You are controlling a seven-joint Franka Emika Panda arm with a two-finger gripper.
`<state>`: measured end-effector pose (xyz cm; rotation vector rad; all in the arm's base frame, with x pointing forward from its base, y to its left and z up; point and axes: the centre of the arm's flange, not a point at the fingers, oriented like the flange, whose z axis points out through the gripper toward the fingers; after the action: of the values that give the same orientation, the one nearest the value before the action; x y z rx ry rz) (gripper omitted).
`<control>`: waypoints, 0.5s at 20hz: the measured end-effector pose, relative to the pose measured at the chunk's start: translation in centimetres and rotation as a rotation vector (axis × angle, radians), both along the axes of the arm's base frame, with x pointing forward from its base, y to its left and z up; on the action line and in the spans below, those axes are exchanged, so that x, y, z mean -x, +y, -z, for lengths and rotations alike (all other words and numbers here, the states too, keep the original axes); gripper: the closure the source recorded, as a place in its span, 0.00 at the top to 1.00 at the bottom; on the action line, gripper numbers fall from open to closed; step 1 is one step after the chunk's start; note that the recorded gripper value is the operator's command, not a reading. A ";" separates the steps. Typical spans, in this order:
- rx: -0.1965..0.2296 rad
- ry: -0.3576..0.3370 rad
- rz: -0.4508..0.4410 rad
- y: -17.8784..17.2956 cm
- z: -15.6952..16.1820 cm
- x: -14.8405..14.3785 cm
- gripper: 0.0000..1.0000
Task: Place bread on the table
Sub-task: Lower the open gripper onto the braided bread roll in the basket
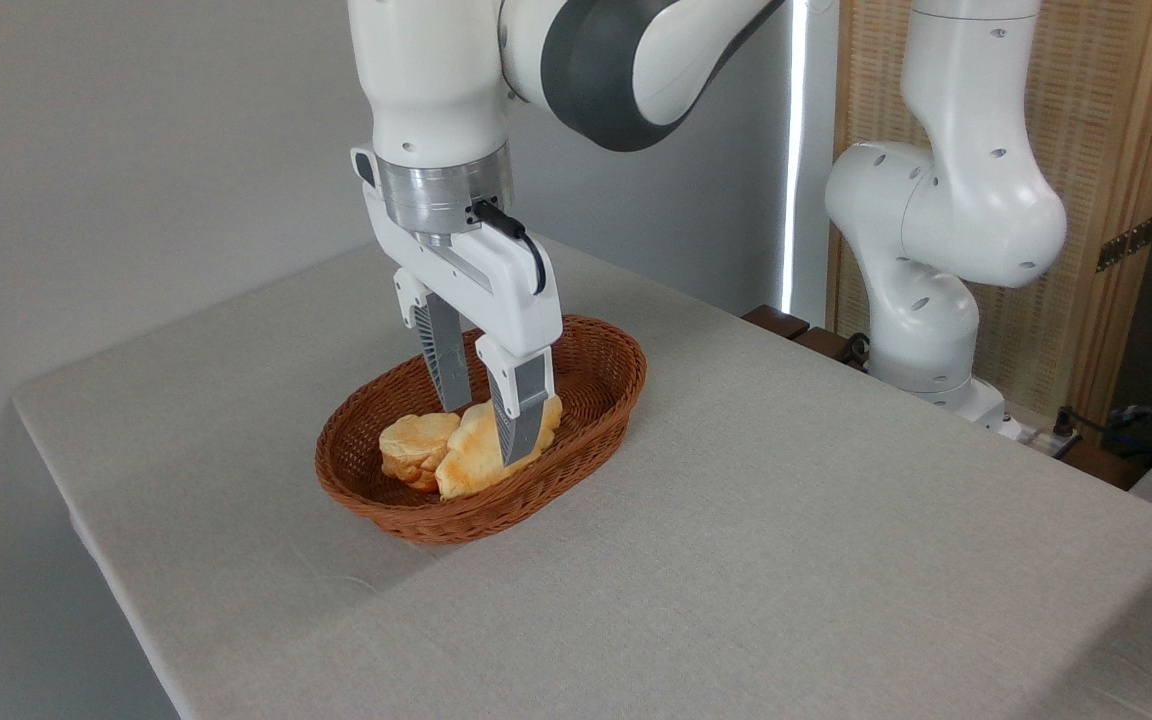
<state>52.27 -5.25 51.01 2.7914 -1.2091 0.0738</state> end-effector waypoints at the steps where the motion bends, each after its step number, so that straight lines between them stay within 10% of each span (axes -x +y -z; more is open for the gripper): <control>1: 0.000 0.005 0.013 -0.6 0.2 0.2 1.00; 10: -0.017 0.082 0.047 -6.5 4.0 0.9 1.00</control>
<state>51.38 -11.73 47.05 2.7487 -1.2607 -0.0538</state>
